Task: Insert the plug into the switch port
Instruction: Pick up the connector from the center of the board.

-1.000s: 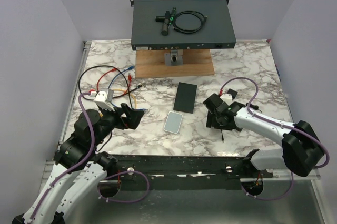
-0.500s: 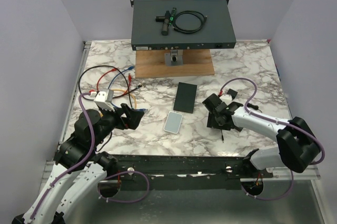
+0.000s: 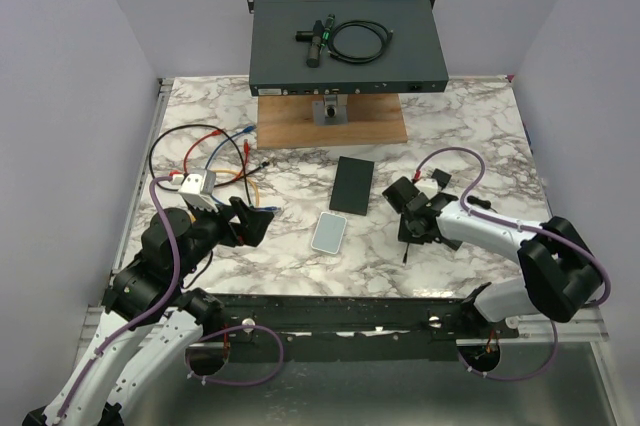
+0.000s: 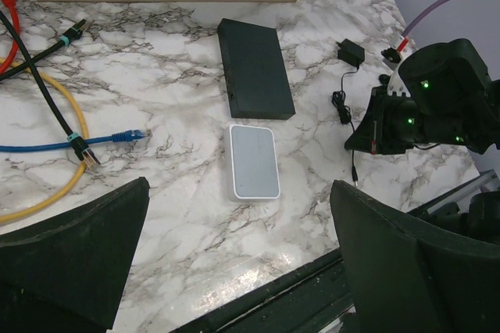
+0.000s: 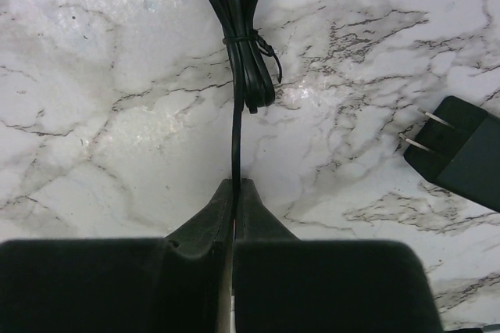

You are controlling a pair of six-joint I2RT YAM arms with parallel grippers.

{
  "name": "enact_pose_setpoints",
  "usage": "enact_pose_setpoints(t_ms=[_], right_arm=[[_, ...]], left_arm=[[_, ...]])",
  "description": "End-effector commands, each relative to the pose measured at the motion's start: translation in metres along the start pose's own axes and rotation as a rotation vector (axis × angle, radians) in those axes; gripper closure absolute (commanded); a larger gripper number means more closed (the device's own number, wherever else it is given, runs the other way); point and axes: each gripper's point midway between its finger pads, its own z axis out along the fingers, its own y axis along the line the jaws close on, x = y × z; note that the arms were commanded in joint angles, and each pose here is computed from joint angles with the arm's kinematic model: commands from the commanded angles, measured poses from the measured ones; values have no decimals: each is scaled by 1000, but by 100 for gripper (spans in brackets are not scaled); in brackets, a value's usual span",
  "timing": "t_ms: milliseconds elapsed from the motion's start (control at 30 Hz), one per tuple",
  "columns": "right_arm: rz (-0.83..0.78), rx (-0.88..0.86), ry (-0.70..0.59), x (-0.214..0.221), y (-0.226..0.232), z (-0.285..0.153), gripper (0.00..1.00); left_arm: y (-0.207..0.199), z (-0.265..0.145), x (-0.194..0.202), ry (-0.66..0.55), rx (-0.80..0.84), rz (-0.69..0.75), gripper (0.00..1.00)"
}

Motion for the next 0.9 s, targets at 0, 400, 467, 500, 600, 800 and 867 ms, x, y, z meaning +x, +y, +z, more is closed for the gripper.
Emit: enact_pose_setpoints(t_ms=[0, 400, 467, 500, 600, 800, 867], right_arm=[[32, -62, -54, -20, 17, -6, 99], [206, -398, -240, -81, 73, -68, 99], [236, -472, -261, -88, 83, -80, 99], [252, -509, -271, -91, 88, -85, 100], [300, -602, -281, -98, 100, -99, 99], [399, -741, -315, -112, 113, -126, 99], [440, -780, -330, -117, 115, -135, 99]], left_arm=[[-1, 0, 3, 10, 9, 6, 1], [-31, -1, 10, 26, 198, 21, 2], [-40, -2, 12, 28, 252, 14, 2], [-44, -2, 12, 25, 280, 11, 2], [-58, -1, 13, 21, 367, -5, 1], [-73, 6, 18, 9, 482, -67, 2], [-75, 10, 19, -5, 506, -81, 2]])
